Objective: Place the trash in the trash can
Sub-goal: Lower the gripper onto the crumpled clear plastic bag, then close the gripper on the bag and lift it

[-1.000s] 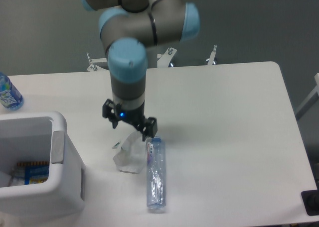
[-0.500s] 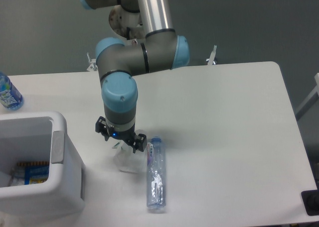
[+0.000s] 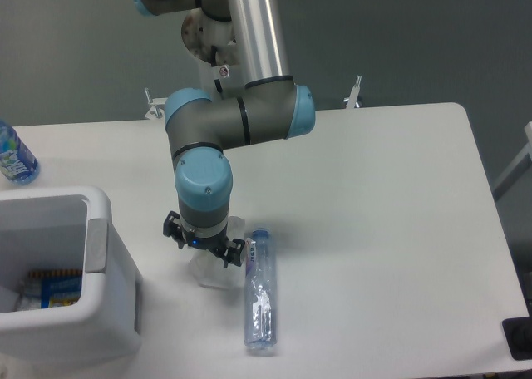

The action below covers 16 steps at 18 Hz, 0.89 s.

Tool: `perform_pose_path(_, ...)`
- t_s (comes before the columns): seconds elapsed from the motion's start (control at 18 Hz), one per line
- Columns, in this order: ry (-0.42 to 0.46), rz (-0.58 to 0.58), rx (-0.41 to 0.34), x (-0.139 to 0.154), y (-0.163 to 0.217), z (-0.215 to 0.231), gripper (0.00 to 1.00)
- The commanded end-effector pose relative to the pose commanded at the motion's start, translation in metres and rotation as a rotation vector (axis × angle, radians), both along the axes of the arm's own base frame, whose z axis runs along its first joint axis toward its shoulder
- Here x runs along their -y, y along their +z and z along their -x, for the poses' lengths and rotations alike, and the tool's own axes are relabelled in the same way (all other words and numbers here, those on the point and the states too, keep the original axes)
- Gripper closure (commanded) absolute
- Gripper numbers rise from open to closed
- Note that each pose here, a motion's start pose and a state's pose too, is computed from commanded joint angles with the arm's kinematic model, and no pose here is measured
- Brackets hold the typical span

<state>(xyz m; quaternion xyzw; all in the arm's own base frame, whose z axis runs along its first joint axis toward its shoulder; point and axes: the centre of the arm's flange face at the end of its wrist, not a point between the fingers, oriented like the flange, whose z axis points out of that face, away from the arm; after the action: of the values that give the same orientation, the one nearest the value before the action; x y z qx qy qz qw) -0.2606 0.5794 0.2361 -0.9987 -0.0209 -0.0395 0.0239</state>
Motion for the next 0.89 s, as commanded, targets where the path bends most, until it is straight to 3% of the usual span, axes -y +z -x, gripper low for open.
perform_pose_path(0.11,0.020,-0.002,-0.004,0.000,0.002,0.000,0.67)
perform_pose_path(0.22,0.050,-0.003,-0.008,0.000,0.004,0.001,0.95)
perform_pose_path(0.89,0.017,0.013,-0.029,0.005,0.017,-0.024,1.00)
